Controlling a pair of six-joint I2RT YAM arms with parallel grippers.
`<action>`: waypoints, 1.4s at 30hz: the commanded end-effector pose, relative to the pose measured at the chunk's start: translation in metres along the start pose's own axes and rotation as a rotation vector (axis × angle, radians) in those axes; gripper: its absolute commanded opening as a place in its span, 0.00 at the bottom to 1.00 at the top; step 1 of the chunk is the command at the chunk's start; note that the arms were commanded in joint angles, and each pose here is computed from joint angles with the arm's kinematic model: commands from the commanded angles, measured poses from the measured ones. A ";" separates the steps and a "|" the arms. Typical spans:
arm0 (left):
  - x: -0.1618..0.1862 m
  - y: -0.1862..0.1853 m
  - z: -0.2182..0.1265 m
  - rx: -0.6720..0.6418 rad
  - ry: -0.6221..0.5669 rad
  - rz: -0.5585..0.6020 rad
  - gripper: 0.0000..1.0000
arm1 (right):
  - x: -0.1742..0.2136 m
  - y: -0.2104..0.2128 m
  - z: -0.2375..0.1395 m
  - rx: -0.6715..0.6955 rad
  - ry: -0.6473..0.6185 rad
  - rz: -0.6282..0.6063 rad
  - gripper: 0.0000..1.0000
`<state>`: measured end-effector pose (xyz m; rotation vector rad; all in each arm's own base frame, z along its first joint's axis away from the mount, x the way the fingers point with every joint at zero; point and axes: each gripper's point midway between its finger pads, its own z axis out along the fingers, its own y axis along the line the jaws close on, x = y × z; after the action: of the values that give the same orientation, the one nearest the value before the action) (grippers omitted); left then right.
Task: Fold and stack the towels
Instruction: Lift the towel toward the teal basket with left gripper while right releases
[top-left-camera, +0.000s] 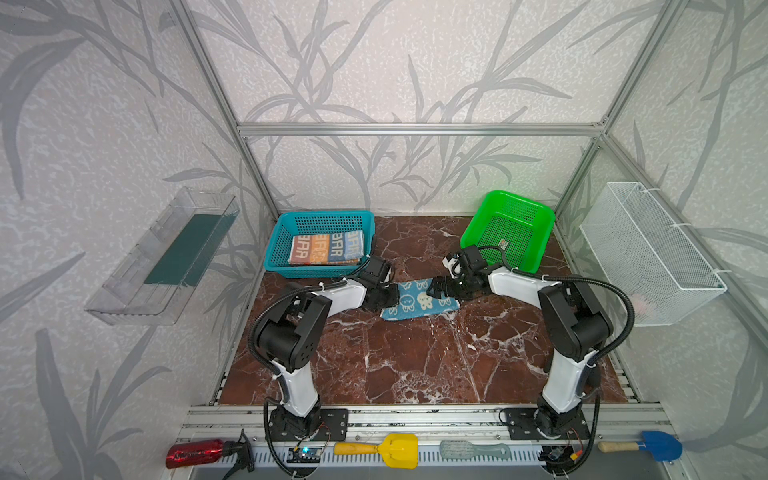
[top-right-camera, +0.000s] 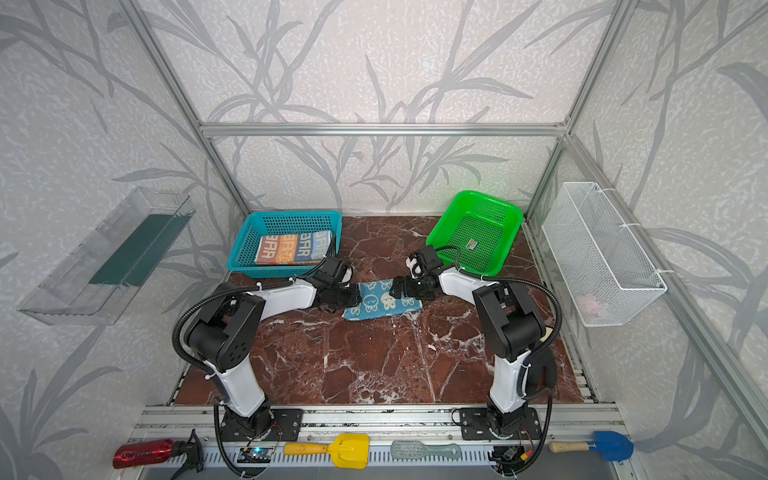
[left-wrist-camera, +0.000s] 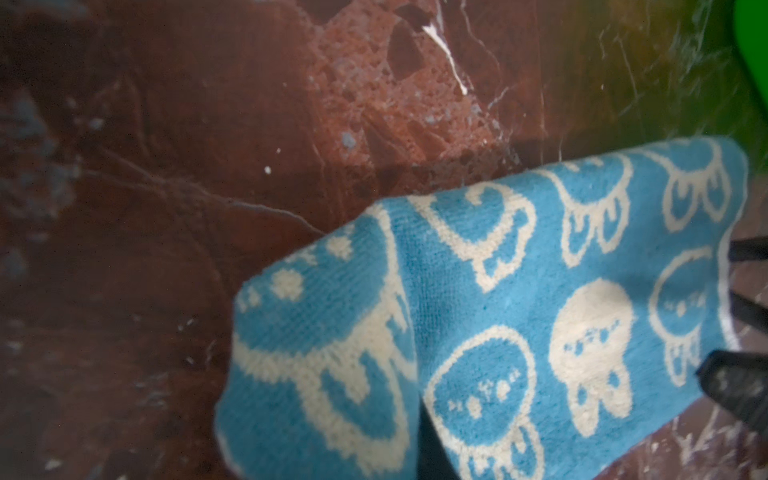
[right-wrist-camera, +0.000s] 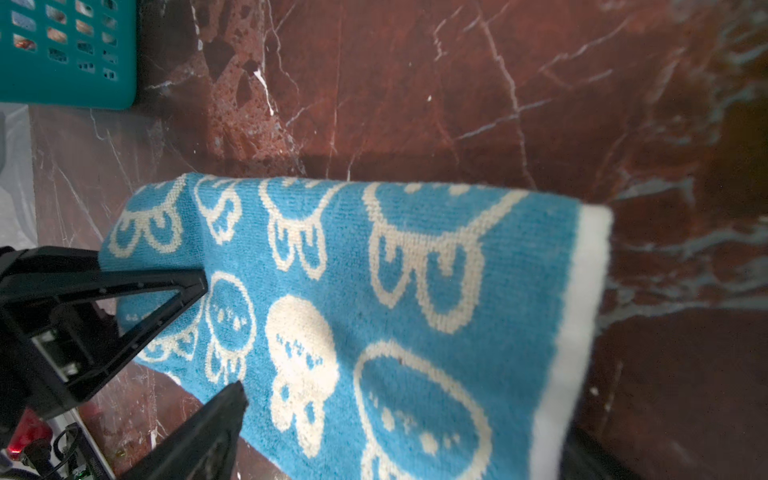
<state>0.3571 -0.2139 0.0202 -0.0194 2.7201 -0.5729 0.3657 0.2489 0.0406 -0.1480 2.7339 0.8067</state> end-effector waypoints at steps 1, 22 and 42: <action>0.036 0.025 0.005 -0.117 0.156 -0.011 0.01 | 0.023 -0.011 0.012 0.024 0.087 0.037 0.99; -0.111 -0.025 -0.085 -0.348 0.080 0.258 0.00 | -0.053 0.033 -0.037 -0.107 -0.085 -0.098 0.99; -0.234 0.018 -0.185 -0.358 -0.156 0.290 0.00 | -0.113 0.085 -0.053 -0.199 -0.152 -0.174 0.99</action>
<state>0.5215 -0.1098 0.2325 0.1614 2.5857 0.0175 0.4464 0.2843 0.1620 -0.3146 2.4413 0.9660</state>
